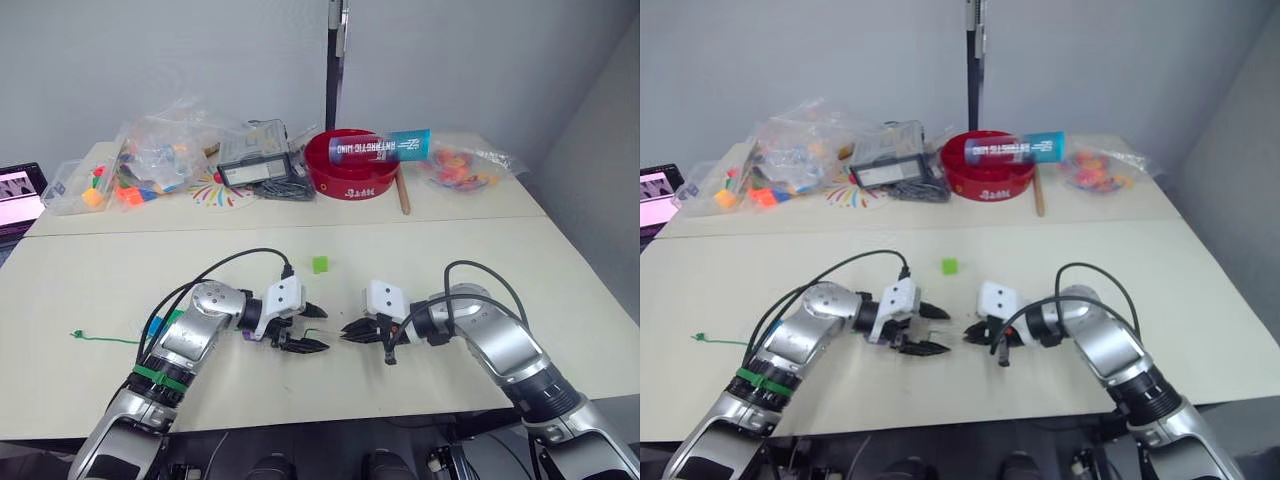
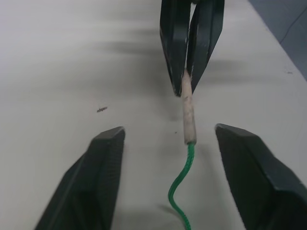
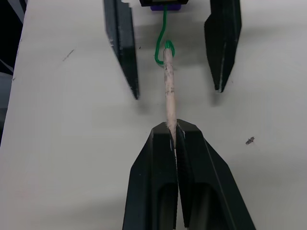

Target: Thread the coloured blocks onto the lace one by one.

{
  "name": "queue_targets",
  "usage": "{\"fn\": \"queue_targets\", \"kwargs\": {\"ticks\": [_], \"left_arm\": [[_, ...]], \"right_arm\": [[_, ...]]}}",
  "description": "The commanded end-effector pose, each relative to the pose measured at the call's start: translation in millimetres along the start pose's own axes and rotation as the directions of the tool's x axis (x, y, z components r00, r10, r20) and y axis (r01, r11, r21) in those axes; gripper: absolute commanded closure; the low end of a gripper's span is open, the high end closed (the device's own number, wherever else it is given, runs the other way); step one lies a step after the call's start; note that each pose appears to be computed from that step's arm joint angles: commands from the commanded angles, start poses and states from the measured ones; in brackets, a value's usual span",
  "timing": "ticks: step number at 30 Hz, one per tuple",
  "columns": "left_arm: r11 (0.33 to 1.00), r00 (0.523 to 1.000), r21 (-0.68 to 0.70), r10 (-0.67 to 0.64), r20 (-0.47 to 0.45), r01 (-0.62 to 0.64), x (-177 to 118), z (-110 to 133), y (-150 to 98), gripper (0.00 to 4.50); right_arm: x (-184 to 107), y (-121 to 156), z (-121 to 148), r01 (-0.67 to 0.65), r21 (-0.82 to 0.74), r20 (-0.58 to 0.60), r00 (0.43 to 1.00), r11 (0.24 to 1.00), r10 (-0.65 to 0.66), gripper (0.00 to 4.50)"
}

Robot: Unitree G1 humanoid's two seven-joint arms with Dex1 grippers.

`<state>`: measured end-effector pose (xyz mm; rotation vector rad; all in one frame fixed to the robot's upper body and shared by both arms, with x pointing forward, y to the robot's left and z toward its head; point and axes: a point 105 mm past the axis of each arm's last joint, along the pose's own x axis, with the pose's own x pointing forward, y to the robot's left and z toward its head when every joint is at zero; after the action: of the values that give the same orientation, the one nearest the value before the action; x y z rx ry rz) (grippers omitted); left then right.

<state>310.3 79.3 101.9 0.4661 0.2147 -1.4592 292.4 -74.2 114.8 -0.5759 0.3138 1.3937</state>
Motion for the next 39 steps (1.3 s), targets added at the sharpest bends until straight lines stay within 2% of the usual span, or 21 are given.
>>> {"fn": "queue_targets", "kwargs": {"ticks": [1, 6, 21, 23, 24, 26, 28, 30, 39], "left_arm": [[0.999, 1.000, 0.040, 0.012, 0.025, -0.013, 0, 10, 5, 2.82], [0.999, 0.999, 0.045, 0.019, 0.042, -0.021, 3, 13, 7, 4.48], [0.999, 0.999, 0.051, 0.018, 0.027, -0.019, 4, 13, 6, 4.48], [0.999, 0.999, 0.038, 0.014, 0.049, -0.016, 3, 16, 5, 4.48], [0.999, 0.998, 0.031, 0.005, 0.058, -0.007, 3, 17, 4, 3.91], [0.998, 0.998, 0.052, 0.041, 0.046, -0.044, 5, 16, 8, 3.37], [0.997, 0.998, 0.056, 0.044, 0.043, -0.046, 5, 16, 8, 2.60], [0.998, 0.998, 0.046, 0.031, 0.053, -0.033, 5, 19, 6, 2.04], [0.999, 0.996, 0.037, 0.011, 0.085, -0.014, 7, 26, 4, 2.04]], "right_arm": [[-4, 1, 9, 0.007, -0.034, 0.016, 1.000, 0.999, -0.006, 4.50], [-4, 1, 9, 0.004, -0.031, 0.014, 1.000, 1.000, -0.004, 4.50], [-3, 3, 8, -0.009, -0.034, 0.008, 1.000, 0.999, 0.009, 4.50], [-3, 3, 8, -0.007, -0.035, 0.007, 1.000, 0.999, 0.008, 4.50], [-3, 3, 7, -0.008, -0.036, 0.006, 1.000, 0.999, 0.008, 4.50], [-3, 3, 7, -0.008, -0.036, 0.005, 1.000, 0.999, 0.008, 4.50], [-3, 3, 7, -0.009, -0.036, 0.005, 1.000, 0.999, 0.009, 4.50], [-3, 3, 7, -0.011, -0.036, 0.004, 1.000, 0.999, 0.011, 4.50], [-3, 4, 7, -0.011, -0.035, 0.000, 1.000, 0.999, 0.011, 4.50]]}}
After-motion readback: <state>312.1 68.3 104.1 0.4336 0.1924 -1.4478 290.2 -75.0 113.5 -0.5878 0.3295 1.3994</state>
